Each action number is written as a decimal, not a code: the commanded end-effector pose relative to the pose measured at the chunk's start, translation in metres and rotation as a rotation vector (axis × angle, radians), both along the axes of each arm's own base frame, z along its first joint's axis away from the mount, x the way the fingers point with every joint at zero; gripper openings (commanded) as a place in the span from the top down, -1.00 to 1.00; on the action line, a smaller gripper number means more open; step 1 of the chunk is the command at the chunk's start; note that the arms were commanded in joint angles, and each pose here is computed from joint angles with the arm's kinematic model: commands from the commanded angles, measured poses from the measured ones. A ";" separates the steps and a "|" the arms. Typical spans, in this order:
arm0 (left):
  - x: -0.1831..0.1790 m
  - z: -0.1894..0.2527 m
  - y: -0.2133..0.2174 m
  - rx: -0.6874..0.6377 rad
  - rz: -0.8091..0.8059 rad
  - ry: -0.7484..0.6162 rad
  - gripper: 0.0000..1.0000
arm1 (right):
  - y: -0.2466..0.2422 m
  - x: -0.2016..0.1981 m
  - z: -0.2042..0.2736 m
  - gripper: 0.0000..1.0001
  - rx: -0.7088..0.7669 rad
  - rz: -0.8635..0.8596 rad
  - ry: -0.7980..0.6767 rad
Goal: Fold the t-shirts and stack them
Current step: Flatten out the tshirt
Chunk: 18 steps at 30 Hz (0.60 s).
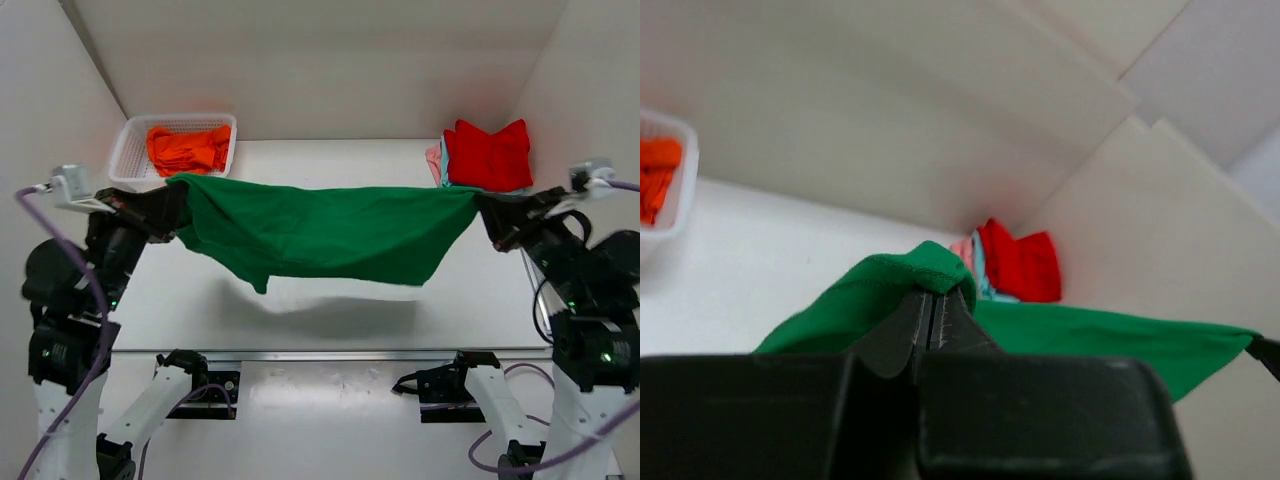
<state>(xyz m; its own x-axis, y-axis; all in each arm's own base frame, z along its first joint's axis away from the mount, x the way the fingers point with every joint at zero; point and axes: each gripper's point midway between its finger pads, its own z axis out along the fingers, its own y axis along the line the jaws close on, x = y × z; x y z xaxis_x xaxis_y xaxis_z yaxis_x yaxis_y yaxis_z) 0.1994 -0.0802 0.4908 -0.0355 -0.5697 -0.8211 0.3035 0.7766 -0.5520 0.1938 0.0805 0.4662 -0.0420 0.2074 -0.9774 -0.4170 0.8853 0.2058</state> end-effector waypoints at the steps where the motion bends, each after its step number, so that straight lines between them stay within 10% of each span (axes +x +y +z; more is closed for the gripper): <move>1: -0.021 0.027 0.017 -0.042 0.060 -0.048 1.00 | -0.013 -0.030 0.041 1.00 -0.020 -0.085 -0.110; 10: 0.014 0.015 0.001 -0.061 0.036 0.019 1.00 | -0.011 0.020 0.049 0.98 -0.010 -0.073 -0.077; 18: 0.143 -0.186 -0.023 -0.048 0.019 0.360 1.00 | -0.025 0.179 -0.108 1.00 0.052 0.000 0.252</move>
<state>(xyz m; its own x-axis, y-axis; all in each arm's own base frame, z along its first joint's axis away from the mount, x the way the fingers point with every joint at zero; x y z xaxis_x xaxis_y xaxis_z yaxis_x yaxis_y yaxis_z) 0.2973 -0.0920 0.3718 -0.2100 -0.5996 -0.7723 0.1189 0.7684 -0.6289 0.3162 0.0595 0.4041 -0.2123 0.2390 -0.9475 -0.3444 0.8891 0.3015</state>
